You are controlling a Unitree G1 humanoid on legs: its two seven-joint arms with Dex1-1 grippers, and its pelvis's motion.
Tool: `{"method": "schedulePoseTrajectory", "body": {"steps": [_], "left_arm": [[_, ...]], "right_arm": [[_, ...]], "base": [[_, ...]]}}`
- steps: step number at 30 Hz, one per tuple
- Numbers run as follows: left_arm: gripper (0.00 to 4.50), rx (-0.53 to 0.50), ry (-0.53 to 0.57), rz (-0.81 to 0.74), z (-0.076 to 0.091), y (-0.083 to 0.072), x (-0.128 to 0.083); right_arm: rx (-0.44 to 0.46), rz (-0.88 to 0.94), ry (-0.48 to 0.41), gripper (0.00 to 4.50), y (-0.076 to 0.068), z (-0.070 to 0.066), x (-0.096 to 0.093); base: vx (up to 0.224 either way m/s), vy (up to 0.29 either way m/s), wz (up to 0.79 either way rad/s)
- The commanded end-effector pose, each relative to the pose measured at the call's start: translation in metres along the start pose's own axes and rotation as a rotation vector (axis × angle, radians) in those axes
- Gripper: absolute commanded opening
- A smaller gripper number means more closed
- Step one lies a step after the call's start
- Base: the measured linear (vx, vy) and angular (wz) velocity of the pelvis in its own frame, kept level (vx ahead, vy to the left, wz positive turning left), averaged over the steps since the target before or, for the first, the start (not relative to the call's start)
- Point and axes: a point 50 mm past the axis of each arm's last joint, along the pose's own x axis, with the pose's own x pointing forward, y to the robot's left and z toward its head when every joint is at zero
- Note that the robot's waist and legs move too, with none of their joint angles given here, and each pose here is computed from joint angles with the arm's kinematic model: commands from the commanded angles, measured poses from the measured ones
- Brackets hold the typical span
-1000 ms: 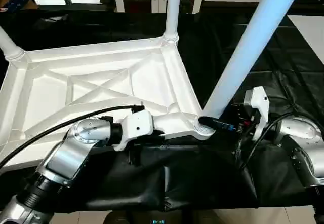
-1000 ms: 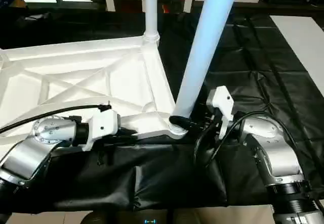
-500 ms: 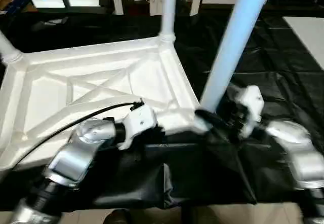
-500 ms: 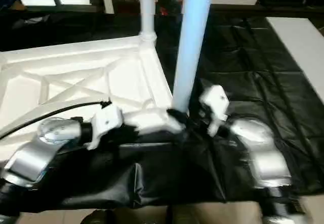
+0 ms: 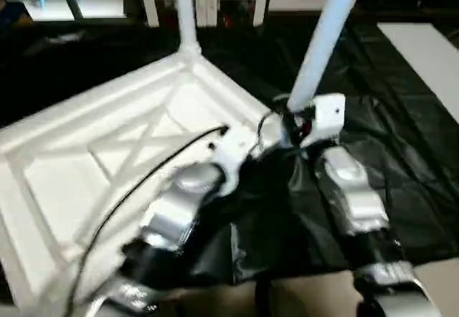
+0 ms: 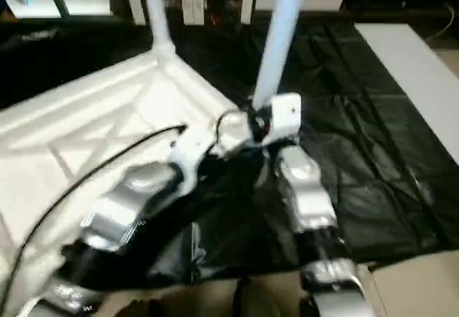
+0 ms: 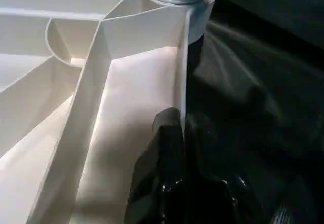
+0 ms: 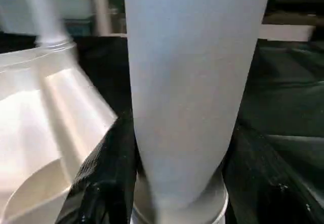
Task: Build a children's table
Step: Insert table leg to table base
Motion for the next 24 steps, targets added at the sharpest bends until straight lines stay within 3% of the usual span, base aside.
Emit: {"method": "schedulePoseTrajectory", "body": {"steps": [1, 12, 20, 21, 24], "left_arm": [[0.0, -0.042, 0.004, 0.11, -0.003, 0.013, -0.001], [0.0, -0.036, 0.034, 0.139, -0.009, 0.022, -0.007], [0.0, -0.023, 0.031, 0.136, -0.009, 0.024, -0.008], [0.0, -0.023, 0.031, 0.135, -0.009, 0.024, -0.008], [0.0, -0.021, 0.03, 0.134, -0.009, 0.024, -0.008]], "right_arm": [[-0.027, -0.092, 0.237, 1.91, -0.008, -0.056, -0.017], [-0.003, -0.11, 0.203, 1.91, -0.003, -0.057, -0.015], [0.024, -0.023, 0.063, 1.91, 0.0, -0.035, -0.009], [0.025, -0.022, 0.06, 2.47, 0.0, -0.034, -0.009], [0.009, -0.012, 0.023, 2.67, -0.002, -0.027, -0.008]], "base": [[0.0, 0.0, 0.0], [0.0, 0.0, 0.0], [0.0, 0.0, 0.0], [0.0, 0.0, 0.0], [0.0, 0.0, 0.0]]}}
